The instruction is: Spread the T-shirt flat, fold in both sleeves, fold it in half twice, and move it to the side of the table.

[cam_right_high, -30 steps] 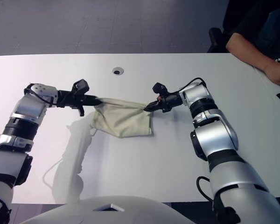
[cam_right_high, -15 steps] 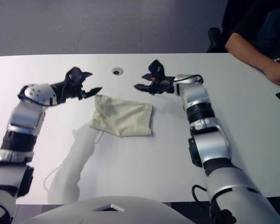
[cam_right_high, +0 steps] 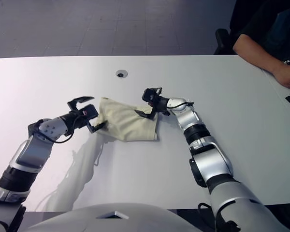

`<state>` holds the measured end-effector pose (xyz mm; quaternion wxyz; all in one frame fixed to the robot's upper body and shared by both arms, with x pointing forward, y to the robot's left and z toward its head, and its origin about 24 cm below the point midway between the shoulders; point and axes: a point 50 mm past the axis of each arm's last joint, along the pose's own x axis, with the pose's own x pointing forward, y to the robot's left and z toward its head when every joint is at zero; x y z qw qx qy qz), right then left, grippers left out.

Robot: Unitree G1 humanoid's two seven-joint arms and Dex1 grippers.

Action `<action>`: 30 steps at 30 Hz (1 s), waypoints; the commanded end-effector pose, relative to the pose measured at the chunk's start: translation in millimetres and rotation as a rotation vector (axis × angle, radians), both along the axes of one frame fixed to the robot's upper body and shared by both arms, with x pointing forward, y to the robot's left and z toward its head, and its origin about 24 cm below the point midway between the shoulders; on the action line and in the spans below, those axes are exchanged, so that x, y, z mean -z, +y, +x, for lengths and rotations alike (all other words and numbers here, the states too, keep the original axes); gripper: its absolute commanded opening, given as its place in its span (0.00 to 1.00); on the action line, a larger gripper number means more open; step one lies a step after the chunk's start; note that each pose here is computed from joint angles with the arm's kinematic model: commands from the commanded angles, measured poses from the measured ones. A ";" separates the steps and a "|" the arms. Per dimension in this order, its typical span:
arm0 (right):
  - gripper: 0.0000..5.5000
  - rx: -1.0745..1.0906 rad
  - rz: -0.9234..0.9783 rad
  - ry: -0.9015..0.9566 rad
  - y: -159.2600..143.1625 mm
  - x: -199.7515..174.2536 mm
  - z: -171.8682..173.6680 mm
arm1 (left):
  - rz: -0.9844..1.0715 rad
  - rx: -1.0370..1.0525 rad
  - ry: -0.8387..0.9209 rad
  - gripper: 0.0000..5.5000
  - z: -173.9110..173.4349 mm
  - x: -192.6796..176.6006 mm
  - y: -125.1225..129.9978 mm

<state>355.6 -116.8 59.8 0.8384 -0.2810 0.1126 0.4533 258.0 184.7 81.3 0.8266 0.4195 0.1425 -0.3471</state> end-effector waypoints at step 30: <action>0.98 -0.297 0.315 0.316 13.5 -10.3 -32.9 | -0.209 -0.149 -0.086 0.98 29.0 -39.1 11.7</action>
